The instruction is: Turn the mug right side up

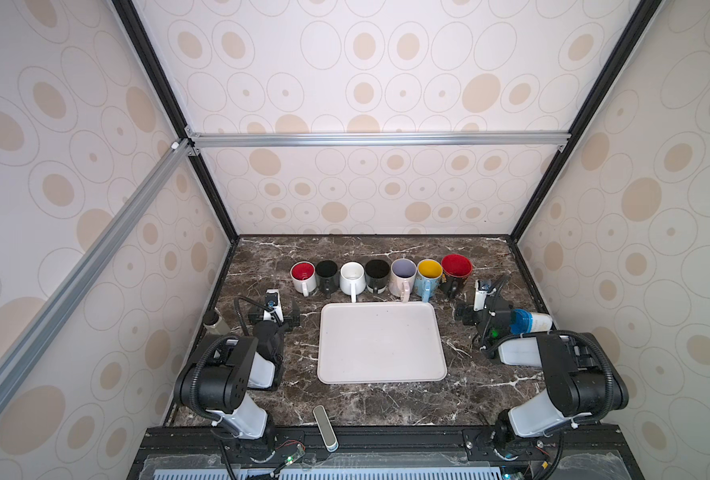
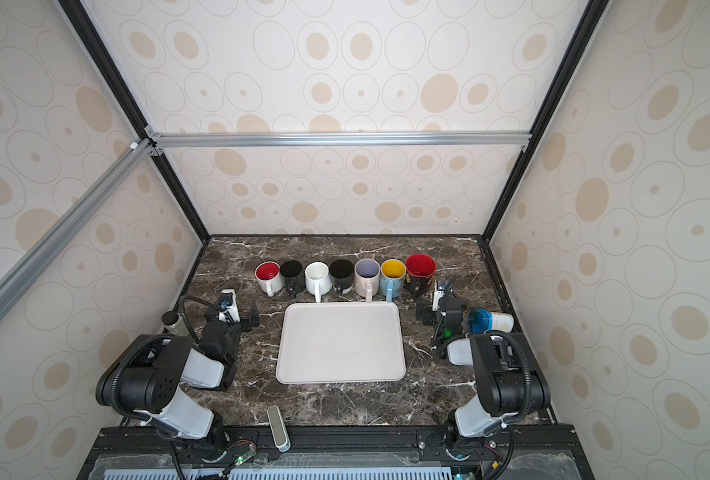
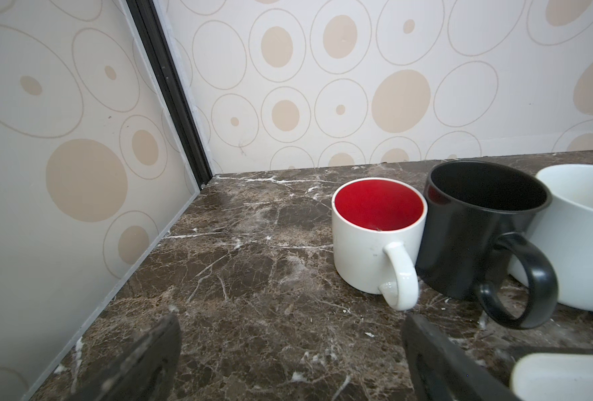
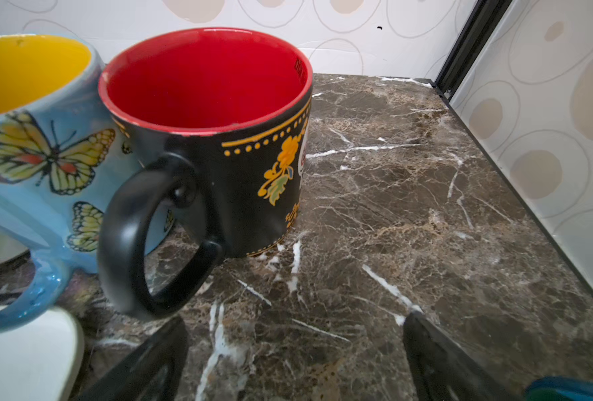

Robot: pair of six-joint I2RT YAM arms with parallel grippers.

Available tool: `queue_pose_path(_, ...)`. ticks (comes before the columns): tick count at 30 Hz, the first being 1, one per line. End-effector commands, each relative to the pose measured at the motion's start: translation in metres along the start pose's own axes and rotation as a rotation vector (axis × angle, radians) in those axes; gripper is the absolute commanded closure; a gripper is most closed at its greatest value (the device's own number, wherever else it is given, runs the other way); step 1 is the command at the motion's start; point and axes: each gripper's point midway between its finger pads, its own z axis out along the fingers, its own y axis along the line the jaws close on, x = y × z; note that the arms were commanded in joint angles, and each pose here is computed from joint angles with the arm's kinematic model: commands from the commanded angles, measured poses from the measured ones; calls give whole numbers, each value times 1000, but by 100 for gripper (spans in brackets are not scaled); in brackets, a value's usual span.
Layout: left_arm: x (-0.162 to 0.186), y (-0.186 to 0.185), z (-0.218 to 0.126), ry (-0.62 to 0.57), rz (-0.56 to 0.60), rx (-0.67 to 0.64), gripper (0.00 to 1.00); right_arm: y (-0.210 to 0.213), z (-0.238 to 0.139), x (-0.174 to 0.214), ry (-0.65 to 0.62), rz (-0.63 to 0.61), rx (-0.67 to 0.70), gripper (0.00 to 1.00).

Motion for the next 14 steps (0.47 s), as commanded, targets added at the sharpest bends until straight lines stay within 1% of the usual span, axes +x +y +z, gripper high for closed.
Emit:
queue_pose_path(1,-13,2,3,-34,-14,-2,0,1,-1,-8,-20,3,-6,1)
queue_pose_path(7,-11,1,6,-23,-17,4,0,0,-1,-8,-19,4,-5,1)
queue_pose_path(11,-7,1,14,4,-30,24,0,0,-1,-7,-17,3,-5,1)
queue_pose_path(14,-11,2,9,-15,-32,24,0,0,-1,-7,-18,4,-4,1)
